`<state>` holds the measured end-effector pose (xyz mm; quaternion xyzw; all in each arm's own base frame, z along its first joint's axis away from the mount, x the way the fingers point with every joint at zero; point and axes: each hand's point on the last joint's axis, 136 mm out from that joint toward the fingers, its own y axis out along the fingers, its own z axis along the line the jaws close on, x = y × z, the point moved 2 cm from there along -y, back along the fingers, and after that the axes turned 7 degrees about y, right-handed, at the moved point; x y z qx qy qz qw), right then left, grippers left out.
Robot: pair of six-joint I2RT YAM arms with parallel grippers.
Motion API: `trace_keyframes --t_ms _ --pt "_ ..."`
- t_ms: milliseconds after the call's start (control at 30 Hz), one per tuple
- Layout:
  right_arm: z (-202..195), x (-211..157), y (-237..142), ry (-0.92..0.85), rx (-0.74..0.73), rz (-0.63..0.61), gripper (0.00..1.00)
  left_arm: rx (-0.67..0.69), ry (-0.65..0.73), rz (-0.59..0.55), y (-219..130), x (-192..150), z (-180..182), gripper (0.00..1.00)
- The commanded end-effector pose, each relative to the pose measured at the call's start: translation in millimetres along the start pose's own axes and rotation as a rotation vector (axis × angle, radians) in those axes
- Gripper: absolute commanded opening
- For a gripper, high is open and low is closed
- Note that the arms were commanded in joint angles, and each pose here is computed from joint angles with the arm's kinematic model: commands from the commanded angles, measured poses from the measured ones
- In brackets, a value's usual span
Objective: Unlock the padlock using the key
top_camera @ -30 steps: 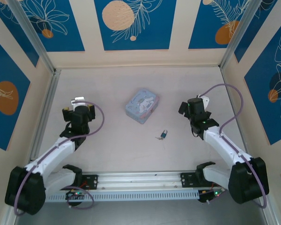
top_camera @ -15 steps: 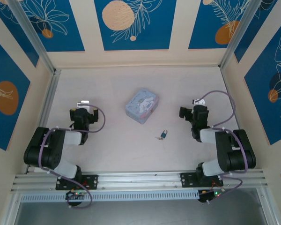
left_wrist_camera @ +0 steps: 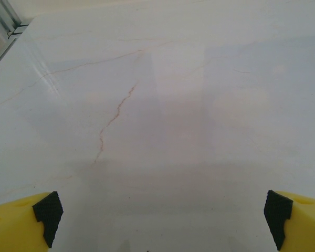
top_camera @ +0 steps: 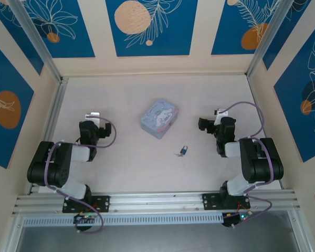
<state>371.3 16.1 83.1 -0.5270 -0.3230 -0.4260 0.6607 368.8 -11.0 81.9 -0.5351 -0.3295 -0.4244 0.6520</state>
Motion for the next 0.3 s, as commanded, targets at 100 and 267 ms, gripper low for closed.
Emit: trace_keyframes --t_ms 100,267 --pt "7.3 17.6 0.0 -0.025 0.037 -0.051 0.99 -0.010 -0.016 -0.053 1.8 14.5 2.6 1.00" --pt "9.6 17.3 -1.6 -0.035 0.047 -0.055 0.99 -0.008 -0.015 -0.060 0.5 14.8 2.8 1.00"
